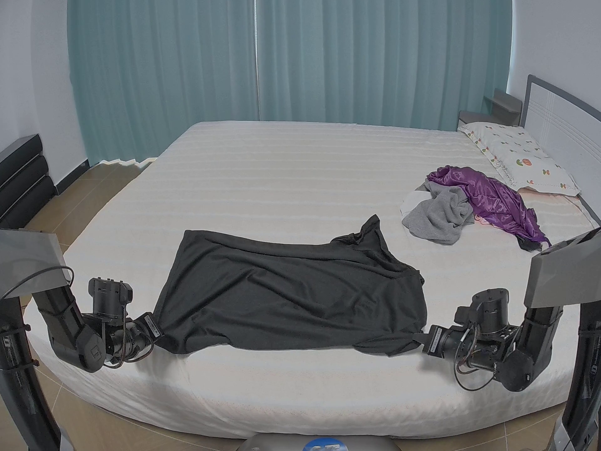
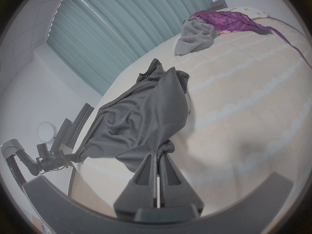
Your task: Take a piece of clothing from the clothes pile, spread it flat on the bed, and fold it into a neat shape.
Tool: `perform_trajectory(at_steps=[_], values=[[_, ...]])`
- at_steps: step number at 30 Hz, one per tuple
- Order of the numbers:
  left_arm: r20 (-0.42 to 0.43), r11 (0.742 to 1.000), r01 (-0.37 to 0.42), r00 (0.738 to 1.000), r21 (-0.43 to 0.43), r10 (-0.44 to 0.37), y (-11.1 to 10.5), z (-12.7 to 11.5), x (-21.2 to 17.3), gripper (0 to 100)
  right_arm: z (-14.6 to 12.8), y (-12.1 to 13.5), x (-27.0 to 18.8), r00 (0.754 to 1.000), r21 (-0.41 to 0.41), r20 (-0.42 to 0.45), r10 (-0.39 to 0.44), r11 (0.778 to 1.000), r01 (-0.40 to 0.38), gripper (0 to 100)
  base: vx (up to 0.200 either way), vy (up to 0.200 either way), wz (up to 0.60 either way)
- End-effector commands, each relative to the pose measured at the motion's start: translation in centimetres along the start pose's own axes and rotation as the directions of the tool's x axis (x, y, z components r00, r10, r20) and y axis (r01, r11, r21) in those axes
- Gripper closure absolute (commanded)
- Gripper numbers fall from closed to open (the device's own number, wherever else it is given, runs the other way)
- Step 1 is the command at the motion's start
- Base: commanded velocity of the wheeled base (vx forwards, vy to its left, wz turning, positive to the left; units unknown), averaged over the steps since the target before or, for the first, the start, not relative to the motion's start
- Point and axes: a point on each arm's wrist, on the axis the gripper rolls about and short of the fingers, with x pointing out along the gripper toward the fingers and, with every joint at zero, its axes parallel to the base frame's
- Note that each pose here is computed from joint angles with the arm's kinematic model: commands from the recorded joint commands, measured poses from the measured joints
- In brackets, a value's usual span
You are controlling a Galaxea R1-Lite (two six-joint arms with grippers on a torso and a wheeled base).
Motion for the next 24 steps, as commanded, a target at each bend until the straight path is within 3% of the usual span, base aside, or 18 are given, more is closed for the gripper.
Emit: perform_trajectory(at_steps=[1, 7, 8, 15, 17, 24], values=[[-0.01, 1.0, 0.015, 1.0, 0.027, -0.014, -0.3, -0.8, -1.7, 100, -0.1, 0.5, -4.4, 0.999, 0.003, -0.006, 0.035, 0.999, -0.035, 100, 0.0, 0.0, 0.0], [-0.017, 0.999, 0.011, 1.0, 0.044, -0.011, 0.1, -1.2, -3.0, 100, -0.9, 0.2, -7.6, 0.999, 0.019, -0.03, 0.046, 0.999, -0.045, 100, 0.0, 0.0, 0.0], [-0.022, 0.998, 0.008, 1.0, 0.055, -0.007, 0.4, -1.5, -3.5, 100, -1.6, 0.0, -8.8, 0.996, 0.026, -0.07, 0.06, 0.998, -0.058, 100, 0.0, 0.0, 0.0], [-0.031, 0.998, -0.002, 1.0, 0.059, 0.004, 0.7, -1.8, -4.0, 100, -2.4, -0.2, -9.7, 0.989, 0.085, -0.14, 0.044, 0.996, -0.033, 100, 0.0, 0.0, 0.0], [-0.024, 0.998, -0.001, 1.0, 0.068, 0.003, 0.8, -1.7, -4.6, 100, -3.2, 0.0, -10.1, 0.977, 0.081, -0.211, 0.031, 0.997, -0.014, 100, 0.0, 0.0, 0.0], [-0.013, 0.992, -0.003, 1.0, 0.123, 0.005, 1.4, -1.8, -6.1, 100, -4.6, 0.5, -10.7, 0.946, 0.057, -0.323, 0.016, 0.998, 0.002, 100, 0.0, 0.0, 0.0]])
